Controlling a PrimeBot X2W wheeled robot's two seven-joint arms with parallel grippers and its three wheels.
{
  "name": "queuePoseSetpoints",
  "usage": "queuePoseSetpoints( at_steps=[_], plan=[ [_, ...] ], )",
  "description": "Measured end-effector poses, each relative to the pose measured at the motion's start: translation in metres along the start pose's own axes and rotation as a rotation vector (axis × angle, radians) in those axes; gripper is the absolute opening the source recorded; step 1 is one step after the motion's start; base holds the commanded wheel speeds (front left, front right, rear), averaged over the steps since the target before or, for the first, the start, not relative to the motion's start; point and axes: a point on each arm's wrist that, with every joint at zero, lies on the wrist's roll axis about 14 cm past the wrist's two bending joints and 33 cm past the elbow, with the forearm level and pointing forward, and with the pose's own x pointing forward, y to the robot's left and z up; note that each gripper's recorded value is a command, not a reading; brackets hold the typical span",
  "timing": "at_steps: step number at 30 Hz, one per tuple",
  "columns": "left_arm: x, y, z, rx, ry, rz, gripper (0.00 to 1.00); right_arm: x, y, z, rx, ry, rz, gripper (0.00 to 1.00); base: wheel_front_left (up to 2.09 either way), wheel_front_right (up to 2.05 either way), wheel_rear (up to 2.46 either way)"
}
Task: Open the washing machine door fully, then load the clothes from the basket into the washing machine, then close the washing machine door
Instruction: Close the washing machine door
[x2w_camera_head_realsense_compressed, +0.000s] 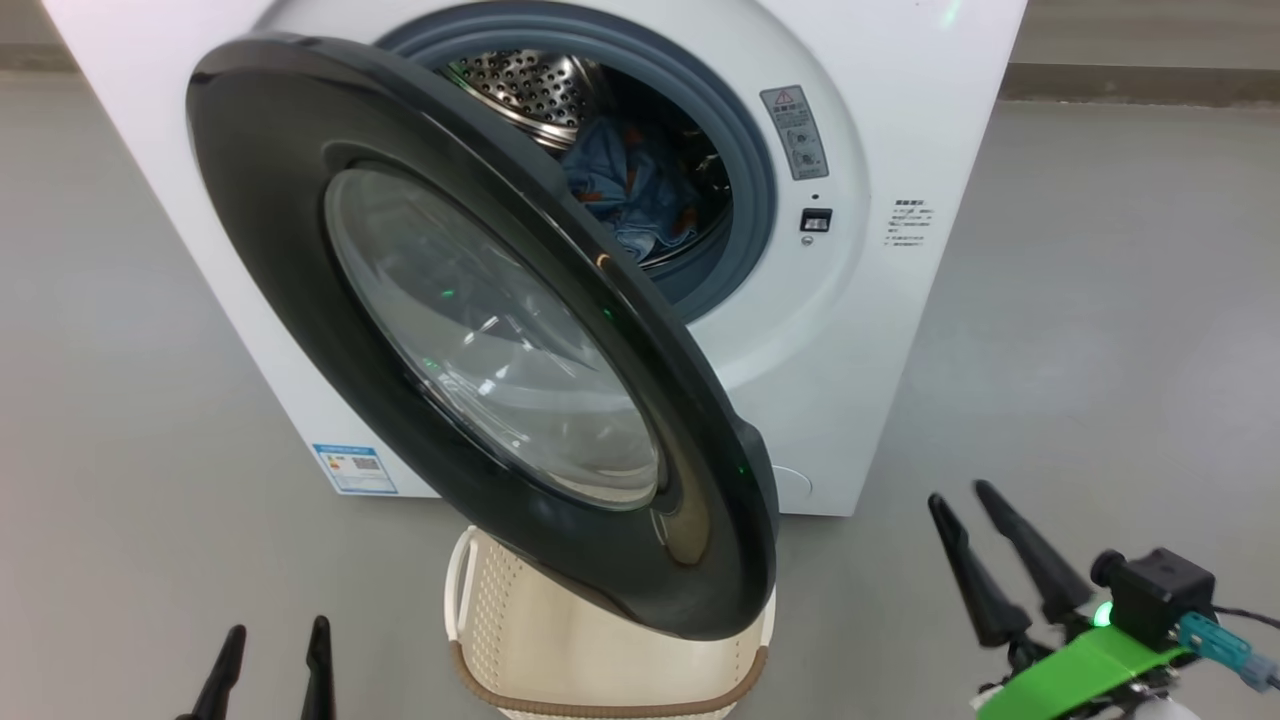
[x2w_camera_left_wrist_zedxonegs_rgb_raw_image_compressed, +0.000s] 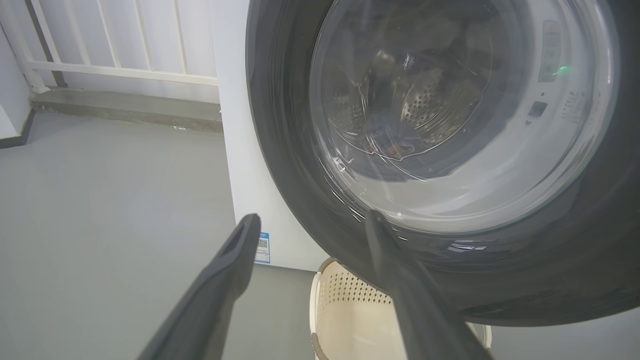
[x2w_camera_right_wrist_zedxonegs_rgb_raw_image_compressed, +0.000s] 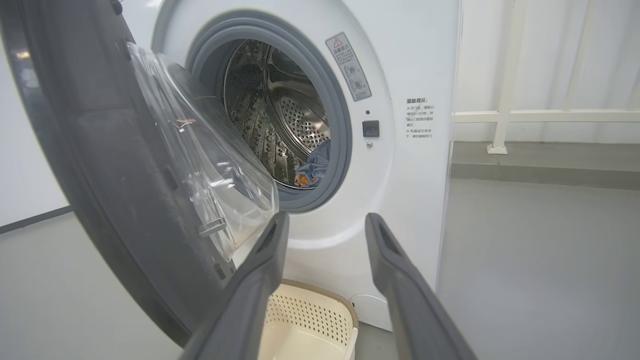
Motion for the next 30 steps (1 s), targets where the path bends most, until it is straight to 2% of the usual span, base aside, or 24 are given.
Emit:
queuePoseSetpoints(
  at_steps=[5, 11, 19, 25, 30],
  plan=[
    [-0.003, 0.001, 0.0, -0.004, -0.003, 0.005, 1.0, 0.017, 0.017, 0.016, -0.003, -0.047, 0.061, 0.0, 0.0, 0.0, 0.0],
    [-0.007, 0.006, 0.005, -0.005, -0.019, 0.021, 1.0, 0.034, 0.039, 0.059, -0.018, -0.174, 0.138, 0.0, 0.0, 0.0, 0.0],
    [-0.011, 0.009, 0.007, -0.007, -0.03, 0.032, 1.0, 0.031, 0.086, 0.099, -0.013, -0.301, 0.281, 0.0, 0.0, 0.0, 0.0],
    [-0.012, 0.01, 0.01, -0.001, -0.038, 0.038, 1.0, 0.021, 0.117, 0.11, 0.0, -0.338, 0.38, 0.0, 0.0, 0.0, 0.0],
    [-0.011, 0.012, 0.01, -0.002, -0.039, 0.044, 1.0, 0.011, 0.139, 0.091, 0.019, -0.282, 0.451, 0.0, 0.0, 0.0, 0.0]
  ],
)
